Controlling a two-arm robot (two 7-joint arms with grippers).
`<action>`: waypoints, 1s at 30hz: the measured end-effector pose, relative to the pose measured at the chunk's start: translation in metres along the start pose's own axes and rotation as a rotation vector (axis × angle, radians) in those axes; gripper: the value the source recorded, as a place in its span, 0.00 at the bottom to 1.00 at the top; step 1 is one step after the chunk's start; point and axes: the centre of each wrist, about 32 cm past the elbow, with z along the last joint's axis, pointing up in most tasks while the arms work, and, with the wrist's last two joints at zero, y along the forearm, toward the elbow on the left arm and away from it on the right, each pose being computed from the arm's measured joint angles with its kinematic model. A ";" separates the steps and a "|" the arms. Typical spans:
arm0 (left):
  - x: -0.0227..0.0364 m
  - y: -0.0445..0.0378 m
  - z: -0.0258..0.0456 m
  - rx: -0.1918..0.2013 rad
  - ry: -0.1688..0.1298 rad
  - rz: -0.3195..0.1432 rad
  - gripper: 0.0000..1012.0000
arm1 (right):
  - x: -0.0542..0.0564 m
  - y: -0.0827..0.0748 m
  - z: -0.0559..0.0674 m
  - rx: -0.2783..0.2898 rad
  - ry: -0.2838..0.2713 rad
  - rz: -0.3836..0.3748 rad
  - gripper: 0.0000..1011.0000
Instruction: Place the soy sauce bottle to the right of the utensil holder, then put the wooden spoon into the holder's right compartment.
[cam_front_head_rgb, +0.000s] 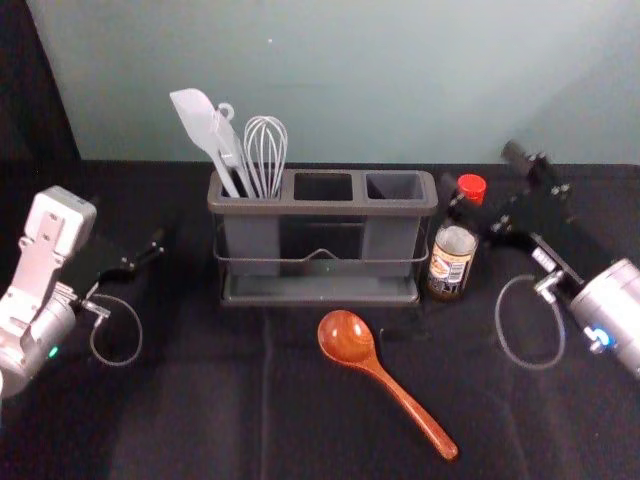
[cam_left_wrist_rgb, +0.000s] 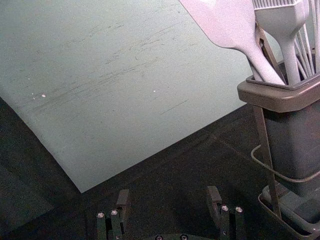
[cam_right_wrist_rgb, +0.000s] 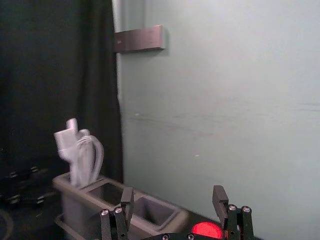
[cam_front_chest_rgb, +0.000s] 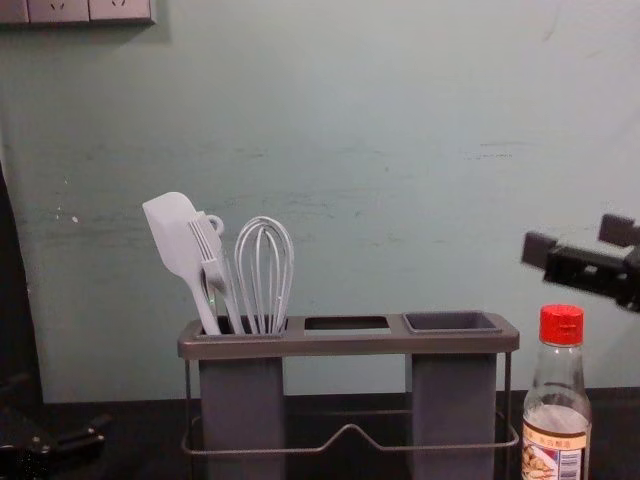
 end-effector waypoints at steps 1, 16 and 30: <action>0.0000 0.0000 0.0000 0.000 0.000 0.000 0.99 | -0.006 -0.002 0.000 -0.003 0.002 0.016 0.99; 0.0000 0.0000 0.0000 0.000 0.000 0.000 0.99 | -0.064 -0.004 -0.037 -0.128 0.046 0.135 0.99; 0.0000 0.0000 0.0000 0.000 0.000 0.000 0.99 | -0.082 0.003 -0.068 -0.211 0.077 0.151 0.99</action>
